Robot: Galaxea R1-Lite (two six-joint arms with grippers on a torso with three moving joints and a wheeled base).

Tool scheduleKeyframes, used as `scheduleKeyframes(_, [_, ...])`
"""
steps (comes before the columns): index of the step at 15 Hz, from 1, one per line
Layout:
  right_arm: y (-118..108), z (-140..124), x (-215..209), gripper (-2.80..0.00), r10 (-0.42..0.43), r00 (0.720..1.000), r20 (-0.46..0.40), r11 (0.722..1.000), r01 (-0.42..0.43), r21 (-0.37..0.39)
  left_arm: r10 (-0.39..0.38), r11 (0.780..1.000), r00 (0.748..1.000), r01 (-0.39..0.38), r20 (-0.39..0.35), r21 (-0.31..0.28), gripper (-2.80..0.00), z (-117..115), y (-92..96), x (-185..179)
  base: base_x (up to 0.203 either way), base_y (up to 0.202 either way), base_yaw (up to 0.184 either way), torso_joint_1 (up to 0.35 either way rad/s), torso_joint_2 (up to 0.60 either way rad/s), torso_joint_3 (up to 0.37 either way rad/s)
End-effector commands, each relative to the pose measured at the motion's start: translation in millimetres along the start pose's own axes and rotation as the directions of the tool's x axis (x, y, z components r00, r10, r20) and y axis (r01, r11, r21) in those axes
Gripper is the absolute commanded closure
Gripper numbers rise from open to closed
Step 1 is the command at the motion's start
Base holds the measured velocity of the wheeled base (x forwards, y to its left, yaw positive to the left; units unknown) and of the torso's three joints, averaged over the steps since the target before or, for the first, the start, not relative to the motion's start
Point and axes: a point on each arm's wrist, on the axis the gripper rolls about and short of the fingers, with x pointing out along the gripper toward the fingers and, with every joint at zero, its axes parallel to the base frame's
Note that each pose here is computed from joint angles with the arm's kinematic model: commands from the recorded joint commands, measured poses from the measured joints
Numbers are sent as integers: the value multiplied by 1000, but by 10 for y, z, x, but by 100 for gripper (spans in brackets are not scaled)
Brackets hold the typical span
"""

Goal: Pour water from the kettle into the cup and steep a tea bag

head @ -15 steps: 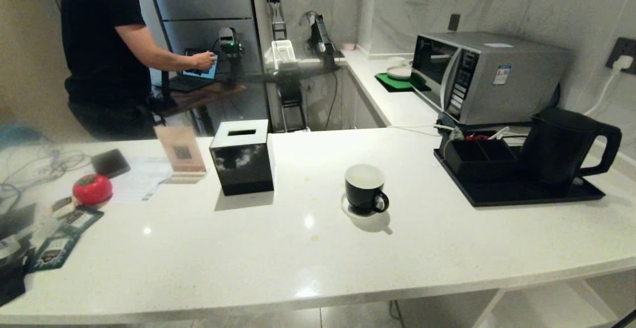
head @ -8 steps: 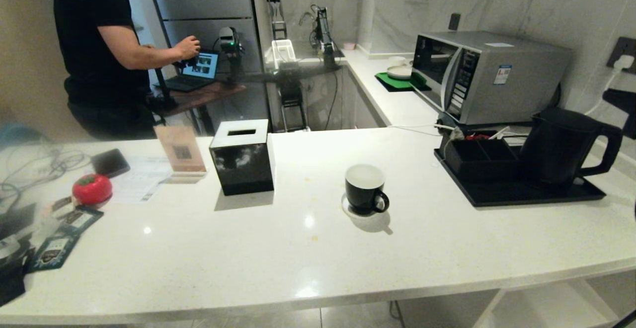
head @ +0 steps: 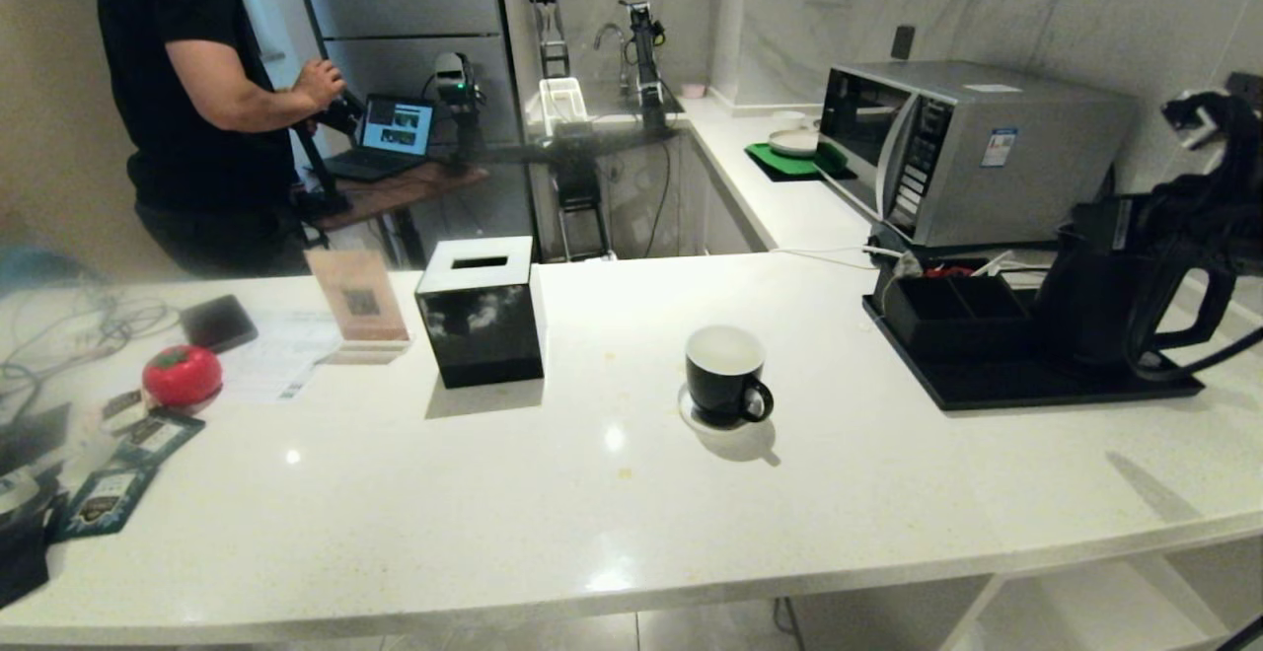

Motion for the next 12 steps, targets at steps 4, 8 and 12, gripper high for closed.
scheduleKeyframes(4, [-39,-134,649,0,47,992,-121,999,-43,32,1,1000,1000,-1,-1,-1,0,0,0,1,0,0,0,0,0,0])
scheduleKeyframes(8, [41,-123,957,0,89,978,-189,996,-82,44,1,1000,1000,-1,-1,-1,0,0,0,1,0,0,0,0,0,0])
scheduleKeyframes(12, [135,-85,1235,0,121,967,-222,992,-114,45,1,1000,1000,-1,-1,-1,0,0,0,1,0,0,0,0,0,0])
